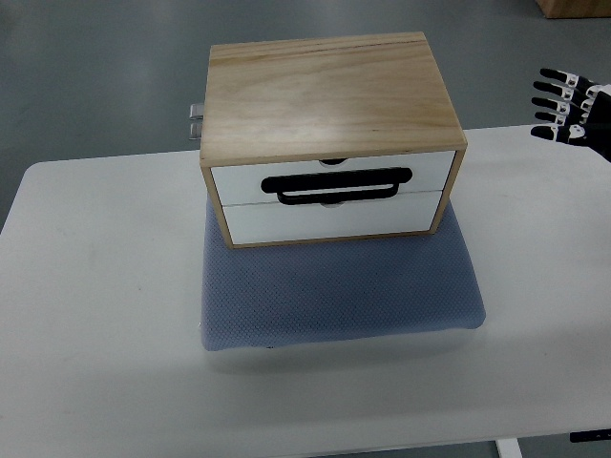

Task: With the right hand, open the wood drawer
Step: 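Reach the right hand to the upper drawer's black handle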

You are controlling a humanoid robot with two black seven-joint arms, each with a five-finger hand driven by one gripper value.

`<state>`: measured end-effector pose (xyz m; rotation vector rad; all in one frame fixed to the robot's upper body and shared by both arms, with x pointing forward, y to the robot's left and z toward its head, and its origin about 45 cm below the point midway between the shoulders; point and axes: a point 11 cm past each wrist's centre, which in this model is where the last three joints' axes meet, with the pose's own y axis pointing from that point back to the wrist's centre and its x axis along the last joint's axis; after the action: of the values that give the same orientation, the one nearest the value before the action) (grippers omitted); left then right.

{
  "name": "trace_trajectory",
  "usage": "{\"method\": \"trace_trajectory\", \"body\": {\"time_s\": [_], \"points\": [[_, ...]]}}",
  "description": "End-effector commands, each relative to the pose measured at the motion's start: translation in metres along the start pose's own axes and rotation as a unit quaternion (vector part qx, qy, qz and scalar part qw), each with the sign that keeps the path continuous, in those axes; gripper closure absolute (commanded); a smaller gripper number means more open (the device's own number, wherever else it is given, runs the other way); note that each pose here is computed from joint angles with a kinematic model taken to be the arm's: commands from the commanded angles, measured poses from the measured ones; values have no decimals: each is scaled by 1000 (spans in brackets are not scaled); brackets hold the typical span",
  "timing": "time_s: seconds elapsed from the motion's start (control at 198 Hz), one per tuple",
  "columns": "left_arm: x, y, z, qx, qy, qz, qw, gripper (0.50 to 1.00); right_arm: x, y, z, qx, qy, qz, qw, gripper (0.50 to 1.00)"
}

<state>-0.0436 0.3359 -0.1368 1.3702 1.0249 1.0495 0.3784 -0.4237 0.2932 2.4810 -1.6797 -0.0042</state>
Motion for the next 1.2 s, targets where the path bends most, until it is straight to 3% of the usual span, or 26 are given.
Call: {"method": "trace_trajectory", "body": {"time_s": [0.0,0.212,0.586,0.915,1.193], "points": [[0,0,0,-1,0,0,1000,500,-12,17,-11,-15,39,-40,998,550],[0,0,0,-1,0,0,1000,500,-64,32,-43,1,115,-156,981,550],[0,0,0,0,0,0,1000,500,-163,4,-116,77,185,-369,907,548],[0,0,0,0,0,0,1000,500,-228,-39,-95,21,233,-441,867,548],[0,0,0,-1,0,0,1000,500,-218,-65,-73,-6,260,-419,870,548]]}}
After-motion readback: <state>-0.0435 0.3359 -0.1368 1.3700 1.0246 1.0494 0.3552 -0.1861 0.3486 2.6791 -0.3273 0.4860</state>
